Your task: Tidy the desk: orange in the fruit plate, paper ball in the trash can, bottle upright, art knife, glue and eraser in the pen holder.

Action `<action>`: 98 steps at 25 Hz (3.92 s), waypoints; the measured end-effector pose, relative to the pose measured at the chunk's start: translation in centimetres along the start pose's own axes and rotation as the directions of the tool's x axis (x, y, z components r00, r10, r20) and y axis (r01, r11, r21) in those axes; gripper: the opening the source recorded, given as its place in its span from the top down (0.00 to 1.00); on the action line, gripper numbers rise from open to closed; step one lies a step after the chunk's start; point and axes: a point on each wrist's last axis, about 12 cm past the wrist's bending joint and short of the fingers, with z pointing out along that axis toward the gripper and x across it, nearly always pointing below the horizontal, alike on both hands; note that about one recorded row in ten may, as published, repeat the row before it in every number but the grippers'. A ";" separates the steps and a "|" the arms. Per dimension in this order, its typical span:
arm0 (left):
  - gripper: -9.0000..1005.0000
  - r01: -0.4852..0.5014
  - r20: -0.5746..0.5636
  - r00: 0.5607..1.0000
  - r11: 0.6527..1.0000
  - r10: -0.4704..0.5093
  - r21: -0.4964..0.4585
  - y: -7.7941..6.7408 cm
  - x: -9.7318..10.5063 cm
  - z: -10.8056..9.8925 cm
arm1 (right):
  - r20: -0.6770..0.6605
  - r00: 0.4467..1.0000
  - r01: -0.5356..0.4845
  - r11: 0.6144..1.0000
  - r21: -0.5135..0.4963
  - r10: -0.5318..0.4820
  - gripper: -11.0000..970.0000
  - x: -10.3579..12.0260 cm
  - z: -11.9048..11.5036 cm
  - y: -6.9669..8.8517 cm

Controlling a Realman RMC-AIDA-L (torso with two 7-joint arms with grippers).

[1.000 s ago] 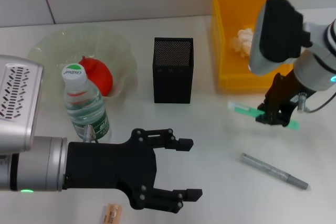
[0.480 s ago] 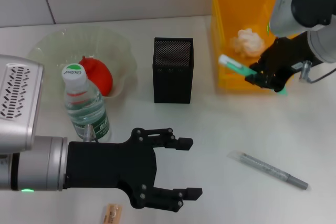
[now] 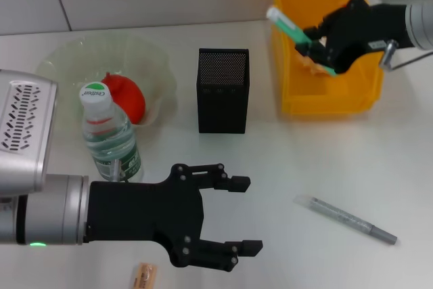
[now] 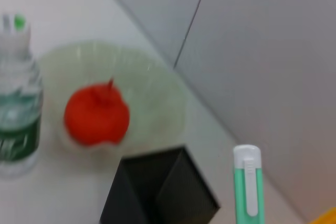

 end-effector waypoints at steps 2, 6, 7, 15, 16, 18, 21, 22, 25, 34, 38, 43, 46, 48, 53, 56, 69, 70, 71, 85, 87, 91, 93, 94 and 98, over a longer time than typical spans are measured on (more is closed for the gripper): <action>0.19 0.002 0.004 1.000 1.000 -0.002 0.000 0.0 0.0 0.0 | 0.027 1.000 -0.004 1.000 0.006 0.004 0.80 0.0 0.0 0.0; 0.19 0.004 0.009 1.000 1.000 -0.004 0.000 0.1 0.1 0.1 | 0.123 0.992 -0.017 1.000 0.019 0.014 0.80 -0.1 0.1 -0.1; 0.19 0.002 0.009 1.000 1.000 -0.002 0.000 0.1 0.1 0.1 | 0.148 0.989 -0.021 1.000 0.023 0.017 0.80 0.0 0.2 -0.2; 0.19 -0.005 0.020 1.000 1.000 0.005 -0.002 0.3 0.1 0.1 | 0.324 0.943 -0.079 0.997 -0.007 0.077 0.80 1.4 1.4 -0.2; 0.19 -0.007 0.020 1.000 1.000 0.007 -0.003 0.3 0.1 0.1 | 0.344 0.935 -0.092 0.996 -0.013 0.091 0.80 1.7 1.5 -0.3; 0.19 -0.008 0.020 1.000 1.000 0.008 -0.003 0.4 0.1 0.2 | 0.379 0.917 -0.124 0.992 -0.028 0.126 0.80 2.5 1.8 -0.5; 0.19 -0.015 0.020 1.000 1.000 0.015 -0.003 0.4 0.1 0.2 | 0.413 0.896 -0.156 0.987 -0.045 0.160 0.79 3.2 2.0 -0.6; 0.19 -0.018 0.021 1.000 1.000 0.018 -0.004 0.4 0.0 0.2 | 0.425 0.888 -0.171 0.984 -0.052 0.177 0.79 3.6 2.2 -0.7; 0.19 -0.019 0.028 0.999 1.000 0.020 -0.016 0.6 0.0 0.3 | 0.452 0.862 -0.214 0.973 -0.084 0.228 0.79 4.9 3.1 -0.7; 0.19 -0.019 0.042 0.999 1.000 0.019 -0.018 0.8 0.3 0.6 | 0.454 0.834 -0.271 0.950 -0.157 0.313 0.79 6.2 4.8 -0.5; 0.19 -0.026 0.045 0.999 0.999 0.027 -0.018 0.8 0.4 0.6 | 0.463 0.825 -0.271 0.945 -0.181 0.325 0.79 6.0 5.4 -0.5; 0.19 -0.018 0.047 0.999 1.000 0.019 -0.019 0.8 0.7 0.6 | 0.473 0.821 -0.258 0.946 -0.194 0.321 0.78 5.4 5.8 -0.6; 0.19 -0.024 0.047 0.999 1.000 0.025 -0.019 0.8 0.7 0.6 | 0.472 0.819 -0.257 0.944 -0.206 0.326 0.78 5.0 6.3 -0.6; 0.19 -0.025 0.047 0.999 1.000 0.026 -0.019 0.9 0.7 0.6 | 0.471 0.819 -0.255 0.943 -0.214 0.328 0.78 4.7 6.9 -0.6; 0.19 -0.025 0.046 0.999 0.999 0.026 -0.019 1.0 0.7 0.7 | 0.466 0.823 -0.249 0.944 -0.215 0.323 0.78 4.4 7.7 -0.5; 0.19 -0.025 0.046 0.999 1.000 0.025 -0.019 1.0 0.7 0.7 | 0.462 0.826 -0.248 0.944 -0.216 0.323 0.78 4.2 8.1 -0.5; 0.19 -0.026 0.044 0.999 0.999 0.027 -0.021 1.1 0.7 0.8 | 0.442 0.839 -0.241 0.945 -0.219 0.317 0.77 4.3 9.7 0.3; 0.19 -0.032 0.044 0.999 0.999 0.032 -0.020 1.1 0.6 0.8 | 0.440 0.840 -0.244 0.946 -0.216 0.317 0.77 4.4 9.8 0.3; 0.19 -0.033 0.044 0.998 0.999 0.034 -0.020 1.1 0.6 0.8 | 0.440 0.840 -0.244 0.946 -0.216 0.317 0.77 4.4 9.8 0.3; 0.19 -0.032 0.042 0.999 0.999 0.033 -0.018 1.2 0.7 0.9 | 0.423 0.848 -0.250 0.945 -0.211 0.319 0.76 4.7 10.6 0.8; 0.19 -0.033 0.042 0.999 0.999 0.033 -0.018 1.2 0.7 0.9 | 0.423 0.848 -0.252 0.945 -0.208 0.319 0.76 4.7 10.7 0.8; 0.19 -0.033 0.042 0.999 0.999 0.033 -0.018 1.2 0.7 0.9 | 0.422 0.847 -0.263 0.945 -0.196 0.323 0.76 4.7 10.7 0.7; 0.19 -0.033 0.042 0.999 0.999 0.033 -0.019 1.2 0.7 0.9 | 0.423 0.847 -0.263 0.945 -0.197 0.323 0.76 4.7 10.8 0.7; 0.19 -0.033 0.042 0.999 0.999 0.033 -0.019 1.2 0.7 0.9 | 0.422 0.847 -0.262 0.945 -0.197 0.323 0.76 4.7 10.8 0.7; 0.19 -0.033 0.040 0.999 0.999 0.034 -0.020 1.3 0.7 0.8 | 0.421 0.850 -0.249 0.946 -0.209 0.317 0.76 4.5 10.9 1.0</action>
